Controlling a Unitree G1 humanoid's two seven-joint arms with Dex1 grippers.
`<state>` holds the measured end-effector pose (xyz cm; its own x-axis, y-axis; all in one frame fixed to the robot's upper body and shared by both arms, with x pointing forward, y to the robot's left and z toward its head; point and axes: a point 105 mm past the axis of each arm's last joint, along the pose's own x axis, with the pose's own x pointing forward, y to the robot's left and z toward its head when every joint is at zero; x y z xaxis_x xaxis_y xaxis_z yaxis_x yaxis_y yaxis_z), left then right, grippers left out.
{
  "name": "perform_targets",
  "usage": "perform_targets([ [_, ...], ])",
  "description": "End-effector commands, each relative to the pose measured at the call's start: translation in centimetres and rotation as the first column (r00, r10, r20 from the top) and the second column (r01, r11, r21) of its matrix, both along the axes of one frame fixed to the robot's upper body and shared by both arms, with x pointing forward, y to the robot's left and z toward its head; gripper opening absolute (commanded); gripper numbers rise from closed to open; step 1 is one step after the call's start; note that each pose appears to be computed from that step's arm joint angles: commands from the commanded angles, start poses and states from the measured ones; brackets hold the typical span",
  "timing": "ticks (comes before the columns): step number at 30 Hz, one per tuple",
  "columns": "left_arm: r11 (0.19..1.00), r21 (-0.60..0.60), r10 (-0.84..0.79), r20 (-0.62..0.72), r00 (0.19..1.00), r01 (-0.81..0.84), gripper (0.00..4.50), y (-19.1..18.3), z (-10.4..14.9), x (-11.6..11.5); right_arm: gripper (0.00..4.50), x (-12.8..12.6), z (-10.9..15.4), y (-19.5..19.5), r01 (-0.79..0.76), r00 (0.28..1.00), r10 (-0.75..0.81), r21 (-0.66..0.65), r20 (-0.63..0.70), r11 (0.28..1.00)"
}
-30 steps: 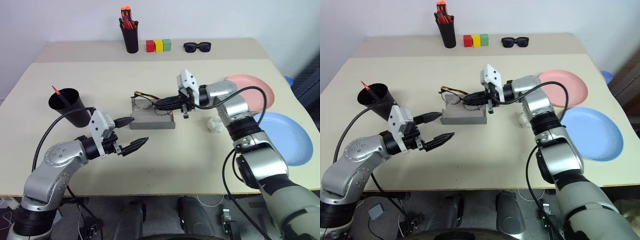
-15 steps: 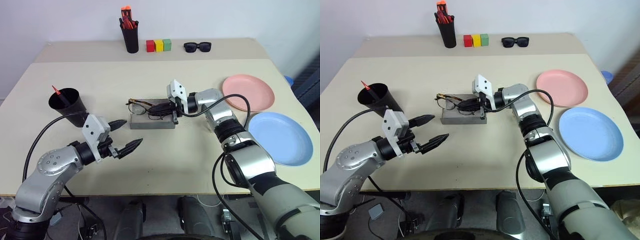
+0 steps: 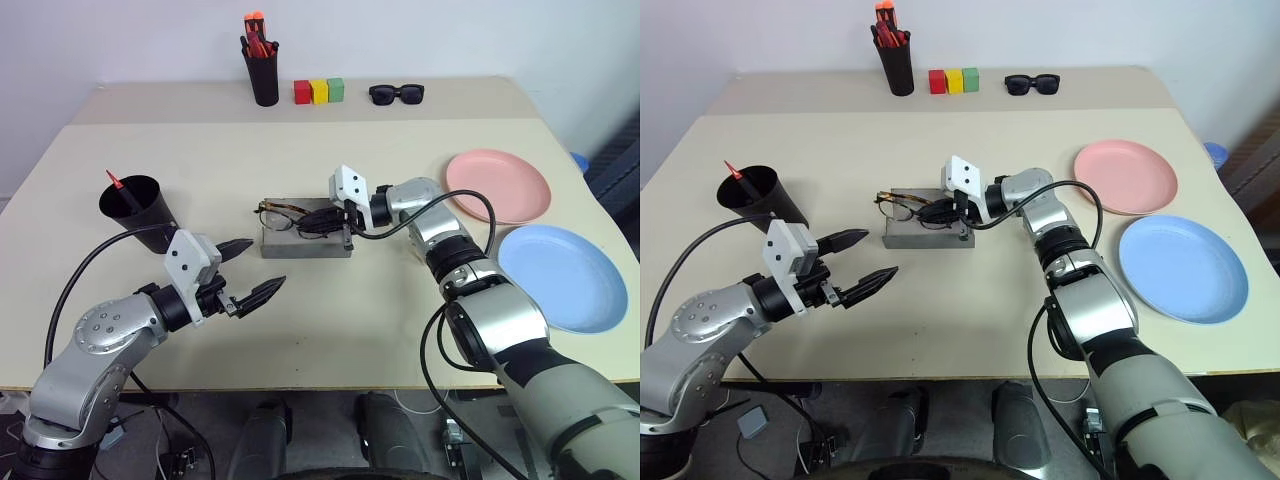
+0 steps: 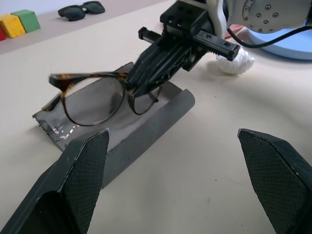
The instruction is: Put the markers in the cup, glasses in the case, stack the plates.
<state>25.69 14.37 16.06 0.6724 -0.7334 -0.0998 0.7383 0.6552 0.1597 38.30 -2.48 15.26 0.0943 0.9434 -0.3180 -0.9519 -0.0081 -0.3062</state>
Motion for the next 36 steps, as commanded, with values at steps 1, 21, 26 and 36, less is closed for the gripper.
perform_targets([
  [1, 1.000, 0.006, -0.016, 0.038, 0.999, 0.015, 4.36, -0.4, 0.7, -0.4, 0.06, 0.2, 1.2, -0.1, -0.011, 0.999, 0.011, -0.007, 0.046, 1.000],
  [21, 1.000, 0.019, -0.005, 0.016, 1.000, 0.005, 4.36, 0.4, 0.2, -1.1, 4.47, 0.4, 0.5, -1.1, 0.014, 1.000, -0.013, -0.033, 0.027, 0.999],
  [26, 0.998, -0.058, 0.001, 0.044, 0.999, 0.002, 4.36, 0.0, 1.8, -0.3, 4.47, 0.5, 2.6, -3.0, 0.047, 0.998, -0.049, 0.048, 0.046, 0.998],
  [36, 0.936, -0.234, 0.279, 0.047, 0.959, -0.261, 4.36, 0.5, 6.4, 6.9, 4.47, -2.9, 2.7, -11.4, 0.307, 0.950, -0.310, 0.057, 0.042, 0.950],
])
